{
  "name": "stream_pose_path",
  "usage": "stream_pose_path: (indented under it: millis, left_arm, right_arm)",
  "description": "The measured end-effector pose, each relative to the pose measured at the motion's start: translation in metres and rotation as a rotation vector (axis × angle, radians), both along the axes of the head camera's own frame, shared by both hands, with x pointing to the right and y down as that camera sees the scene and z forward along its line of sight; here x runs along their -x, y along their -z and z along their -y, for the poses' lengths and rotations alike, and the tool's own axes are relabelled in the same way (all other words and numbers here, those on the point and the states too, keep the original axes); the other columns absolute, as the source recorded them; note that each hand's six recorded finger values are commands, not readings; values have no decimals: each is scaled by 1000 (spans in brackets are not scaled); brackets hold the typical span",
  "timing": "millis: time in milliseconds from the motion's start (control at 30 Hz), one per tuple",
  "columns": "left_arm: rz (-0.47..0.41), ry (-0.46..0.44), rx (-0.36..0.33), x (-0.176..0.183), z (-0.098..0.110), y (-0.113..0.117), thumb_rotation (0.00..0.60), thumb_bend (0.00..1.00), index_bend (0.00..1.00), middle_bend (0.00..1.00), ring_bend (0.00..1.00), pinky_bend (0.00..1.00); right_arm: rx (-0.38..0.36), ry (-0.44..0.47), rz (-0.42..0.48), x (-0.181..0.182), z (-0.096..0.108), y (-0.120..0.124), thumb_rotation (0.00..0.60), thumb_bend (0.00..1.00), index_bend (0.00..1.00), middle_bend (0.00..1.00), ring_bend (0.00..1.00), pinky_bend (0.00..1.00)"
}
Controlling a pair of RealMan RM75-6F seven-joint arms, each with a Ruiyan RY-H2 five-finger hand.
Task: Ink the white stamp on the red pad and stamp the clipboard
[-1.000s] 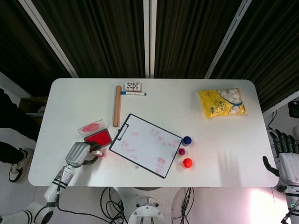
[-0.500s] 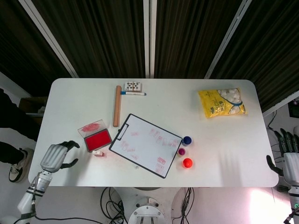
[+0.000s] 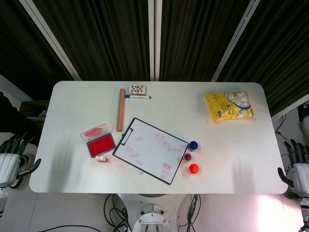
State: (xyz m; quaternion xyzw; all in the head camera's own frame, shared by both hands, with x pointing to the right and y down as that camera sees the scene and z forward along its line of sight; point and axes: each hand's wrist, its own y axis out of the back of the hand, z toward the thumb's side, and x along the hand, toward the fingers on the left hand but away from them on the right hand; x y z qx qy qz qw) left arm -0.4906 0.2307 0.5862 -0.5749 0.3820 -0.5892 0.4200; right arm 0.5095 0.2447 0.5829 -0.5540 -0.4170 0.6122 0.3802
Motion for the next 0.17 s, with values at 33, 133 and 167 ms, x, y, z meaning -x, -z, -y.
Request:
stream_pose_path:
  millis: [33,133,167]
  left_arm:
    - [-4,3,19,-1,-1,0,0,204,163,67,81,193]
    - [-13,-3,42,-3,-2,1,0,201,163,67,81,193]
    - [-15,-7,42,-4,-1,0,0,200,163,67,81,194]
  right_arm:
    - [-2,-6,-3,-1,-1,1,600,239,0,0,0,0]
    - [-2,-11,-3,0,-1,1,600,241,0,0,0,0]
    - [0,-11,-3,0,-1,0,600,241,0,0,0,0]
